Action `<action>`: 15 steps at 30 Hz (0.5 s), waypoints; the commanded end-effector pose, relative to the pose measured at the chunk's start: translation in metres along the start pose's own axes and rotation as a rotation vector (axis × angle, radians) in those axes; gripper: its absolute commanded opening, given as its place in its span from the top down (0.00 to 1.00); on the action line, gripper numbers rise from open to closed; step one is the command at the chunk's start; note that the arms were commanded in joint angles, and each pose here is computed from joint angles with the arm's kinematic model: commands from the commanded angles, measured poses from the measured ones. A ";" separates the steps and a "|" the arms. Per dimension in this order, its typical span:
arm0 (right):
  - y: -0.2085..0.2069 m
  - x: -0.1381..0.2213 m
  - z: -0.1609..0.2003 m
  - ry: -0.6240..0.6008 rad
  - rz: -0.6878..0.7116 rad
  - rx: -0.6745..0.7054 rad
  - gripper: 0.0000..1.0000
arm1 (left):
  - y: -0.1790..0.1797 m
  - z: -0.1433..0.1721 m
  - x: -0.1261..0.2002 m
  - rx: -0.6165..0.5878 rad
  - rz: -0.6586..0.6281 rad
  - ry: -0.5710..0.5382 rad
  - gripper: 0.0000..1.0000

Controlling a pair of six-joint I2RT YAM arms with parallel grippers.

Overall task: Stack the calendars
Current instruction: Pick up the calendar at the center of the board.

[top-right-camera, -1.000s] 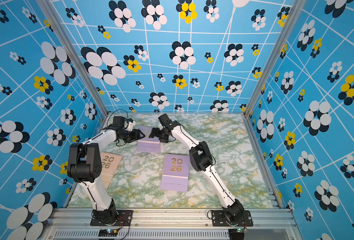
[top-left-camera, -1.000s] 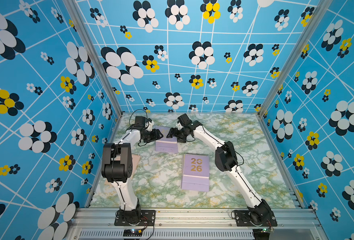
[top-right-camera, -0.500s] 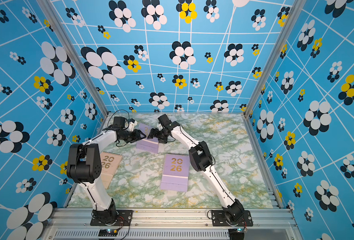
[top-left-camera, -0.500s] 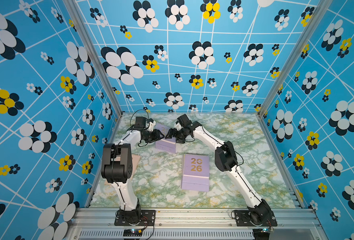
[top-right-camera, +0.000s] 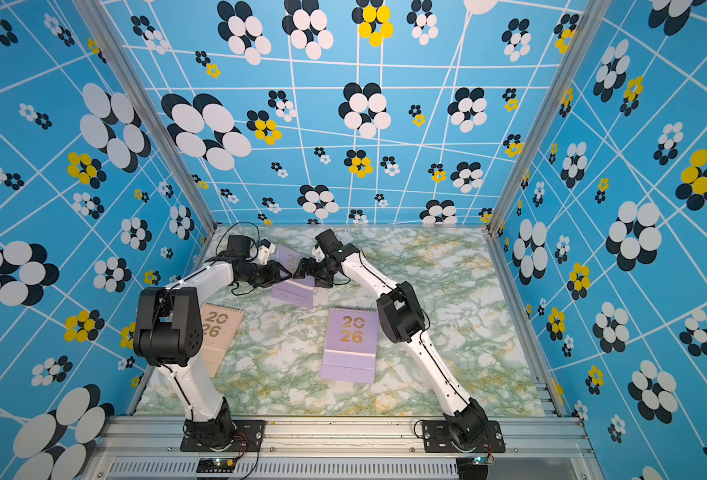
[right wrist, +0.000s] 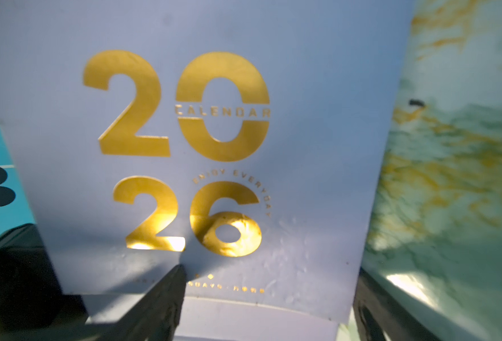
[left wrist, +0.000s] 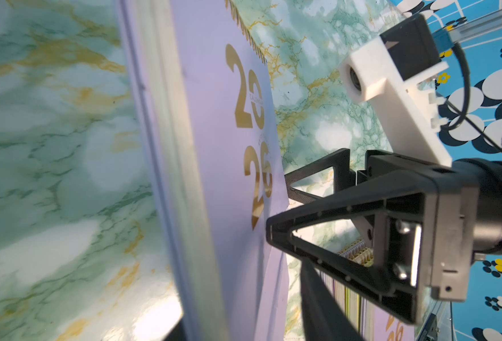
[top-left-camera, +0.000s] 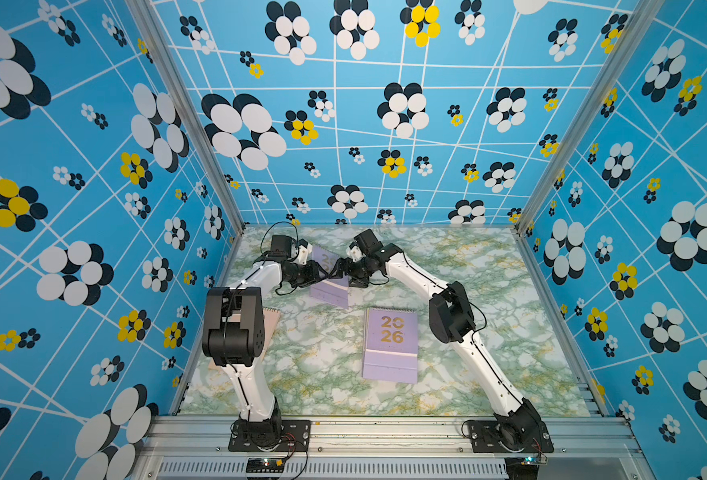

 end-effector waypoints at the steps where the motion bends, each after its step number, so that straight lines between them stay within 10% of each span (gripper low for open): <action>1: 0.009 0.006 0.013 0.005 0.026 0.045 0.13 | -0.015 -0.005 0.012 -0.036 0.038 -0.024 0.68; 10: 0.007 0.013 0.012 -0.011 0.033 0.041 0.13 | -0.013 -0.007 0.017 -0.036 0.019 -0.032 1.00; 15: 0.010 0.028 0.009 -0.041 0.025 0.052 0.13 | -0.015 -0.013 0.024 -0.039 0.023 -0.057 1.00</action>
Point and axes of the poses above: each gripper's point midway between its finger pads, its own x axis back along the fingers, its own y axis along the line the jaws close on, z = x × y, the point moved 4 cm from there along x, back along the fingers, and after that the axes turned 9 degrees about -x, right-handed, at the moved point
